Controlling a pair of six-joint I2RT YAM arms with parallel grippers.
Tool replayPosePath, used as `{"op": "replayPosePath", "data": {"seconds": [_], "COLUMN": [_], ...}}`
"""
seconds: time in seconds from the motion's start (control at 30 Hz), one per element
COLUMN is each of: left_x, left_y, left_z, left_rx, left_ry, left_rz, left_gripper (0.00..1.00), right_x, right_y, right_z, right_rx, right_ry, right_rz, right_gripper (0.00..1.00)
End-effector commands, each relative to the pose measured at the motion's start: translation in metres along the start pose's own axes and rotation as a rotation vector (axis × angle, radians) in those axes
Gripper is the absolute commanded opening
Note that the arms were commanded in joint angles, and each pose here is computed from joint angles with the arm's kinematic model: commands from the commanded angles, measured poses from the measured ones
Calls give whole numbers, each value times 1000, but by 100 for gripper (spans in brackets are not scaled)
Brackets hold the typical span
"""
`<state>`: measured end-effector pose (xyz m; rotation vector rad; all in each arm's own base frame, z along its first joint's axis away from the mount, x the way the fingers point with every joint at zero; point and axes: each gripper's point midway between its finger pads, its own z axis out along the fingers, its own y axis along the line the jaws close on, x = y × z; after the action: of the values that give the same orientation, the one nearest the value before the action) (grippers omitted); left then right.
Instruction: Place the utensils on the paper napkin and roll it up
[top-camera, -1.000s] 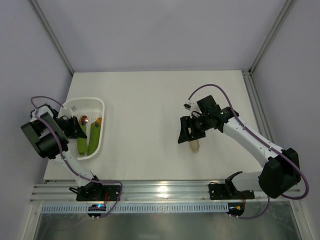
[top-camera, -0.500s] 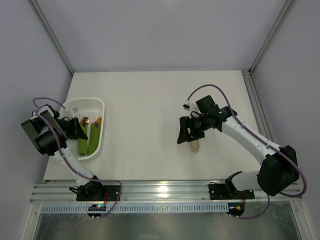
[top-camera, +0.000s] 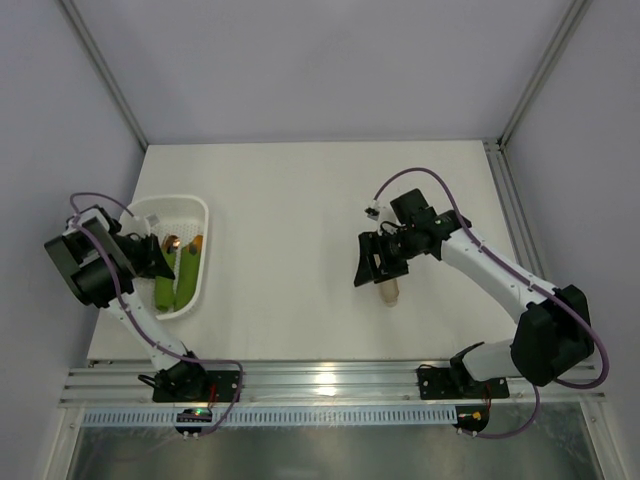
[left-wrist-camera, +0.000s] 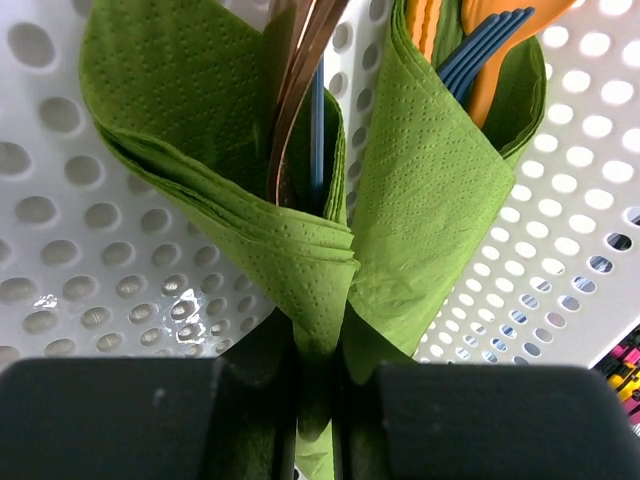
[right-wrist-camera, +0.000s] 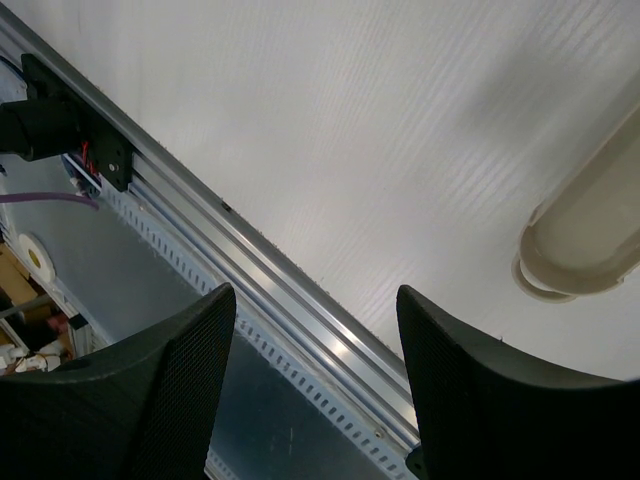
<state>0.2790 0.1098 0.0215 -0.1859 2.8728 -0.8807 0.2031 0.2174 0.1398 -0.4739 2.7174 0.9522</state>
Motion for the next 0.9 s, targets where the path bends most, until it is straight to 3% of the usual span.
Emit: {"op": "replayPosePath", "data": {"seconds": [0.0,0.47,0.7,0.73,0.77,0.87], "left_x": [-6,-13,-15,-15,-14,-16], "left_y": [14,27,32,33,33,36], "left_z": [2,5,2,2,2,0], "left_rx": [-58,-123,-152,-156,-161,-181], "left_ry": [16,38,37,39,43,36], "left_rz": [28,25,21,21,22,28], "left_gripper": [2,27,33,46,66,65], "right_x": [-17,-18,-16,-16,-15,-15], "right_y": [7,5,5,5,6,5], "right_z": [-6,-5,-7,-7,-7,-8], "right_rx": [-14,-14,-15,-15,-17,-18], "right_ry": [-40,-33,-36,-36,-36,-38], "right_rz": [-27,-11,-10,-11,-11,-11], "right_gripper": [69,68,68,68,68,68]}}
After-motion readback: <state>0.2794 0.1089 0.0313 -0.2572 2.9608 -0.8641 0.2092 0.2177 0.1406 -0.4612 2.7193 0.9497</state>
